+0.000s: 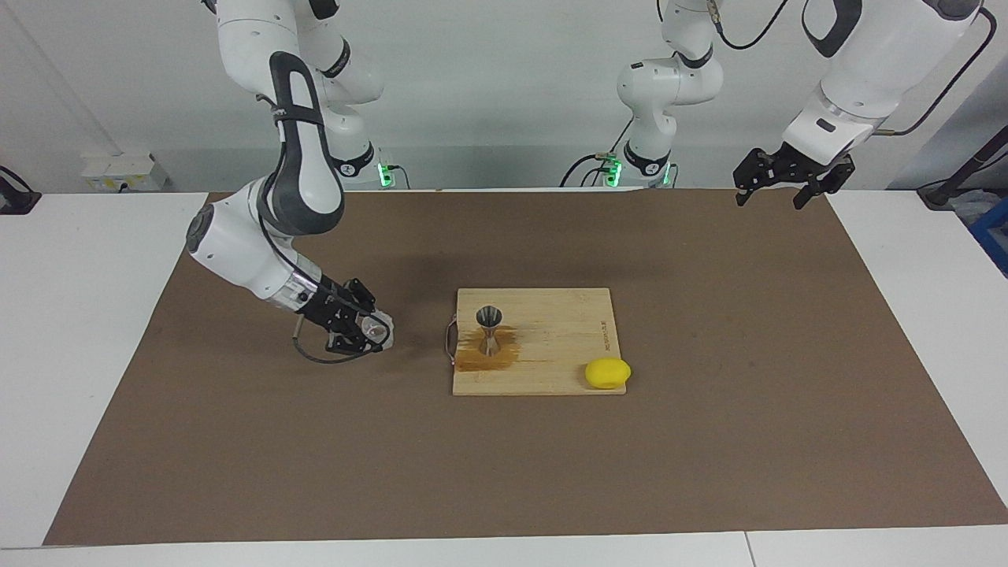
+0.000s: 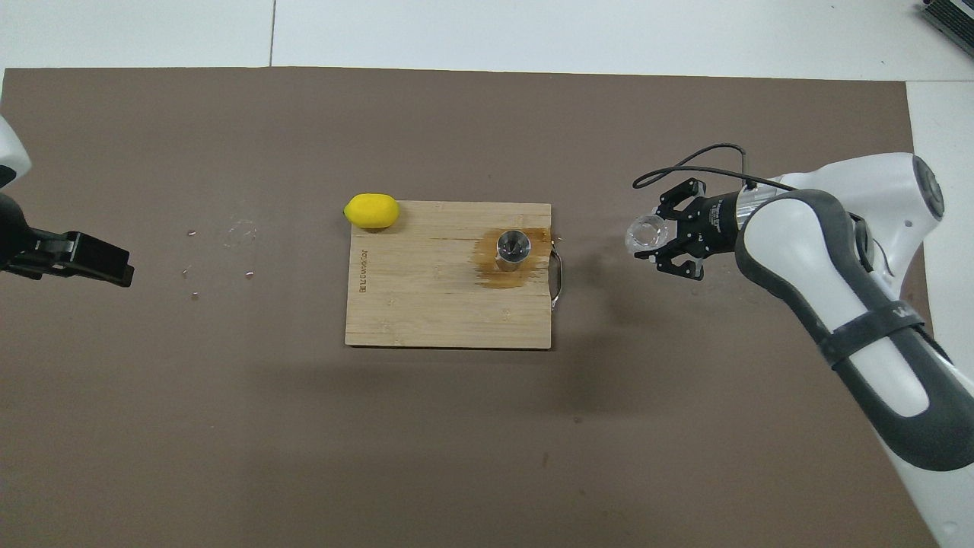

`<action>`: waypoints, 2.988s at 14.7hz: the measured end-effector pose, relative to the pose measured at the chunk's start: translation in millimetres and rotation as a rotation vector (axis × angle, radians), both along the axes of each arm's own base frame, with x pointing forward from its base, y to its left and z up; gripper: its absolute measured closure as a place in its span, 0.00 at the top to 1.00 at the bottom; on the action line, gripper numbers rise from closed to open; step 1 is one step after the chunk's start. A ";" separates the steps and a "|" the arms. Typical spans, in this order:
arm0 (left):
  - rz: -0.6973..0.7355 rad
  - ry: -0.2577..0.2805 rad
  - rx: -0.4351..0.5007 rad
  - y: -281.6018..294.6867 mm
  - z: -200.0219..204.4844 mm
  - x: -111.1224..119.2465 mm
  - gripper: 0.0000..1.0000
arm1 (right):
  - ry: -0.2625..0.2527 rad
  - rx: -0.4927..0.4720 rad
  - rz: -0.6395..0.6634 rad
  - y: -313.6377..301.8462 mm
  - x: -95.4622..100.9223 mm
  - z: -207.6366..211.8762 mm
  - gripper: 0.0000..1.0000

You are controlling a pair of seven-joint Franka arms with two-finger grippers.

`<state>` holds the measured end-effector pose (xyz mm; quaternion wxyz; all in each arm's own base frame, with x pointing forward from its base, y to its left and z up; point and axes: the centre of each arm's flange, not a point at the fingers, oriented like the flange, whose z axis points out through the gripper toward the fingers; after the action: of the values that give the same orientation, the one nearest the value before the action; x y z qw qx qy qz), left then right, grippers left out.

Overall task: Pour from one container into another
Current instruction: 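Lift the glass cup with the right gripper and carry it over the metal cup, then tilt the glass cup with the right gripper to pour into the metal cup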

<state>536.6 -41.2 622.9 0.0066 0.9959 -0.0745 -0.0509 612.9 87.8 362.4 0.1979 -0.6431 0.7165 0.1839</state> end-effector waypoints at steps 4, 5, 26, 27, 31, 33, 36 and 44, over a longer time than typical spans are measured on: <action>0.001 -0.010 0.000 0.2 3.1 -0.2 1.00 | 0.008 -0.080 -0.005 50.1 8.1 21.9 0.51; 0.001 -0.014 -0.001 0.4 4.8 -0.6 1.00 | 0.009 -0.094 -0.006 59.9 9.9 25.3 0.51; 0.018 -0.013 -0.001 10.0 2.4 -1.9 1.00 | -0.106 -0.397 0.240 180.6 -0.2 56.8 0.51; 0.019 -0.013 -0.001 10.4 2.4 -1.9 1.00 | -0.112 -0.410 0.250 182.3 -1.0 56.8 0.51; 0.016 -0.012 -0.001 8.8 2.2 -2.0 1.00 | -0.135 -0.459 0.283 186.4 -2.5 56.6 0.51; 0.015 -0.012 -0.001 8.7 2.1 -2.1 1.00 | -0.150 -0.478 0.307 195.4 -5.3 57.7 0.51; 0.015 -0.012 -0.001 8.7 2.1 -2.1 1.00 | -0.170 -0.508 0.337 204.5 -8.4 58.4 0.51; 0.015 -0.012 -0.001 8.7 2.1 -2.1 1.00 | -0.234 -0.617 0.424 221.8 -15.8 59.7 0.51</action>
<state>534.5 -32.5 625.0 0.0069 0.9967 -0.0669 -0.0449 597.1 309.7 422.1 0.0330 -0.8229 0.5619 -0.0778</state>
